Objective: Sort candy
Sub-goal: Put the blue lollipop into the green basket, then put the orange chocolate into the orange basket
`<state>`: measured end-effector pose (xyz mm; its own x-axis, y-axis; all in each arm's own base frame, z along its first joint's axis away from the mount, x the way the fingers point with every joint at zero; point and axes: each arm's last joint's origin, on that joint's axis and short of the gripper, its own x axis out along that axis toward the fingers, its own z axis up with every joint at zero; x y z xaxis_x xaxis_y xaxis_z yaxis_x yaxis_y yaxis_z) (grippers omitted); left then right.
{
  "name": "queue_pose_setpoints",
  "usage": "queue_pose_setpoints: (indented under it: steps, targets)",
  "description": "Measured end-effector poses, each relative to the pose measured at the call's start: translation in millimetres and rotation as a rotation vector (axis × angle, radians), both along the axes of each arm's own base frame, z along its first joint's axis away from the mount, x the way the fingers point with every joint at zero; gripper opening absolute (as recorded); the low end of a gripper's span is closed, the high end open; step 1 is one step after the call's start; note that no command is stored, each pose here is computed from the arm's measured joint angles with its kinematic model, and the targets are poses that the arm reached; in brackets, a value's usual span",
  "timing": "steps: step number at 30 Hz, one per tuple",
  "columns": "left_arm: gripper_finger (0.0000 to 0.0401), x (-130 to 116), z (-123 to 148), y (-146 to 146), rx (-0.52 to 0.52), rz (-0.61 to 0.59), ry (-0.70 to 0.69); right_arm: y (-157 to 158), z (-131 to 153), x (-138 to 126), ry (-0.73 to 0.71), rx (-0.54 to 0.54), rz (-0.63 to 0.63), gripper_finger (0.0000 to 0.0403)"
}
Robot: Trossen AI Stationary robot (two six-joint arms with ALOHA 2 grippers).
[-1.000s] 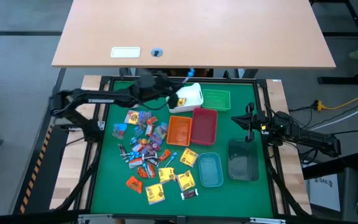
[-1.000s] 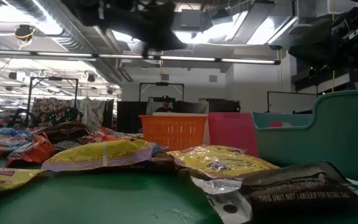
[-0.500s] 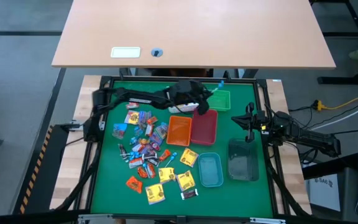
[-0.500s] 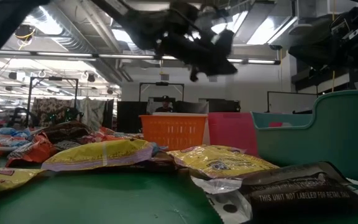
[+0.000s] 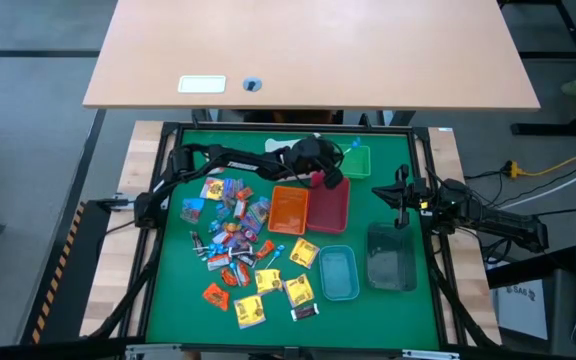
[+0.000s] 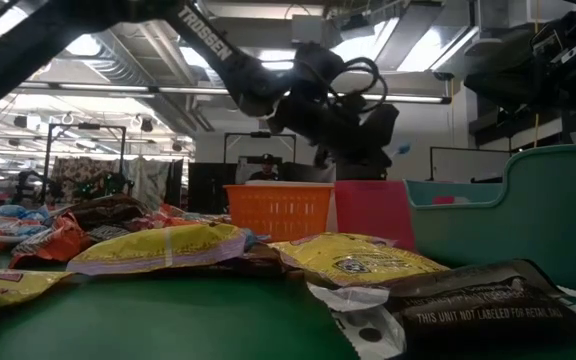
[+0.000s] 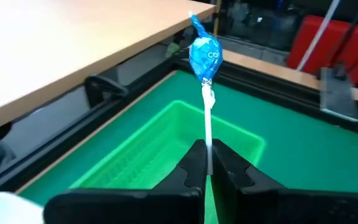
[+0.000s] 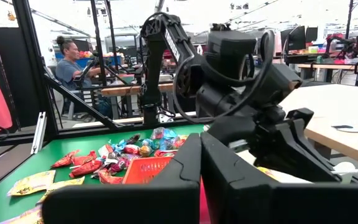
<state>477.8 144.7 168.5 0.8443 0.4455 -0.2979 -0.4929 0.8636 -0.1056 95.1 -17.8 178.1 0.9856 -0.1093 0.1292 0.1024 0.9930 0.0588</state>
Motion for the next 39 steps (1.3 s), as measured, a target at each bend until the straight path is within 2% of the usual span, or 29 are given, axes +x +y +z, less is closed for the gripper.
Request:
queue_pose_setpoints:
  steps: [4,10,14,18,21,25,32,35,39]
  targets:
    - [0.0017,-0.9,0.1,2.8,0.025,0.001,0.013,0.0,0.0,0.0,0.000,0.000,0.000,0.0003]
    - [0.0076,-1.2,-0.1,3.5,0.025,0.002,0.014,0.0,0.0,0.0,0.000,0.000,0.000,0.0003]
    - [0.0101,-1.6,1.8,3.2,0.033,-0.001,0.020,0.0,0.0,0.0,0.000,0.000,0.000,0.0003]
    - [0.0108,-8.5,23.2,6.3,0.084,-0.009,0.043,0.0,0.0,0.0,0.000,0.000,0.000,0.0003]
    - [0.0109,-20.7,46.7,7.2,0.069,-0.001,0.091,0.0,0.0,0.0,0.000,0.000,0.000,0.0003]
    - [0.0109,-47.8,81.5,1.3,0.024,-0.002,0.223,0.0,-0.1,0.0,0.001,0.000,0.000,0.0003]
    - [0.0109,-112.3,129.7,-26.8,-0.076,-0.040,0.529,0.0,-0.6,0.1,0.006,0.001,0.000,0.0003]
    - [0.0109,-137.4,140.5,-42.6,-0.111,-0.064,0.662,0.0,-0.6,0.1,0.006,0.001,0.000,0.0003]
    - [0.0109,-157.8,136.4,-61.2,-0.203,-0.065,0.851,0.0,-0.6,0.1,0.006,0.001,0.001,0.0003]
